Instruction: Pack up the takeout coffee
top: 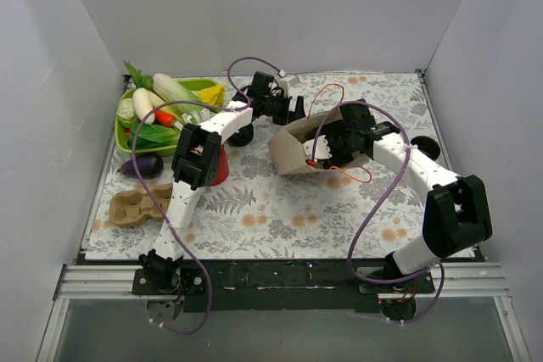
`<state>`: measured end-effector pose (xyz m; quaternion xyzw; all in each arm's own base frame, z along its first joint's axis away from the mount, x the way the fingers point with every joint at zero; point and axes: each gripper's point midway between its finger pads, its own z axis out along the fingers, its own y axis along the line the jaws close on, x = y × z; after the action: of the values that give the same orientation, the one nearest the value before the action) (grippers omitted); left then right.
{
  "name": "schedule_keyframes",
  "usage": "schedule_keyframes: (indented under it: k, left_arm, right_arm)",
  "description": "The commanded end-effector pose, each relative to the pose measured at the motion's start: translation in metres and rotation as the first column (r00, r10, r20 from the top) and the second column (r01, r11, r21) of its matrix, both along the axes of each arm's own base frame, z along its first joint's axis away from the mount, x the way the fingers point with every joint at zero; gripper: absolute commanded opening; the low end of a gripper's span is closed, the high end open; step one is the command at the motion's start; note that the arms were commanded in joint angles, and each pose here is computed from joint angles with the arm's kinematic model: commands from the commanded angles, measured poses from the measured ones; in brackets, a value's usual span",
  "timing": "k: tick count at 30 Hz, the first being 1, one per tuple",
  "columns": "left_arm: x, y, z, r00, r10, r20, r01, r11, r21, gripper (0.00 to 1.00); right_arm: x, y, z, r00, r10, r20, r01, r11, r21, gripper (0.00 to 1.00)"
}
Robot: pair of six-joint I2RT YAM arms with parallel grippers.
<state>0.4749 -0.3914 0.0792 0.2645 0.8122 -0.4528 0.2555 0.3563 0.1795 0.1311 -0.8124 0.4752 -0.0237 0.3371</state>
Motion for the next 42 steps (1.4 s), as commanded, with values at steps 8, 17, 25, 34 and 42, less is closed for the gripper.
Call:
schedule_keyframes:
  k: [8, 17, 25, 34, 42]
  left_arm:
    - [-0.011, -0.004, -0.002, 1.0, -0.017, -0.024, 0.017, 1.0, 0.006, 0.93]
    - [0.043, -0.001, 0.077, 0.974, 0.184, 0.13, -0.179, 0.983, -0.048, 0.96]
    - [0.056, 0.036, 0.153, 0.909, 0.318, 0.271, -0.306, 0.948, -0.086, 0.97]
    - [0.024, 0.067, 0.212, 0.874, 0.34, 0.347, -0.321, 0.94, -0.112, 0.98]
    - [0.004, 0.075, 0.225, 0.867, 0.347, 0.359, -0.33, 0.938, -0.111, 0.98]
  right_arm:
    - [0.014, 0.015, -0.027, 0.992, 0.072, -0.1, -0.072, 0.997, -0.006, 0.01]
    - [0.008, 0.007, -0.039, 0.949, 0.07, -0.307, -0.112, 0.987, -0.119, 0.01]
    - [-0.005, -0.013, -0.035, 0.896, 0.01, -0.444, -0.137, 0.957, -0.255, 0.01]
    - [-0.038, -0.033, -0.02, 0.89, -0.047, -0.454, -0.166, 0.893, -0.419, 0.01]
    - [-0.044, -0.041, -0.045, 0.88, -0.165, -0.445, -0.064, 0.888, -0.456, 0.01]
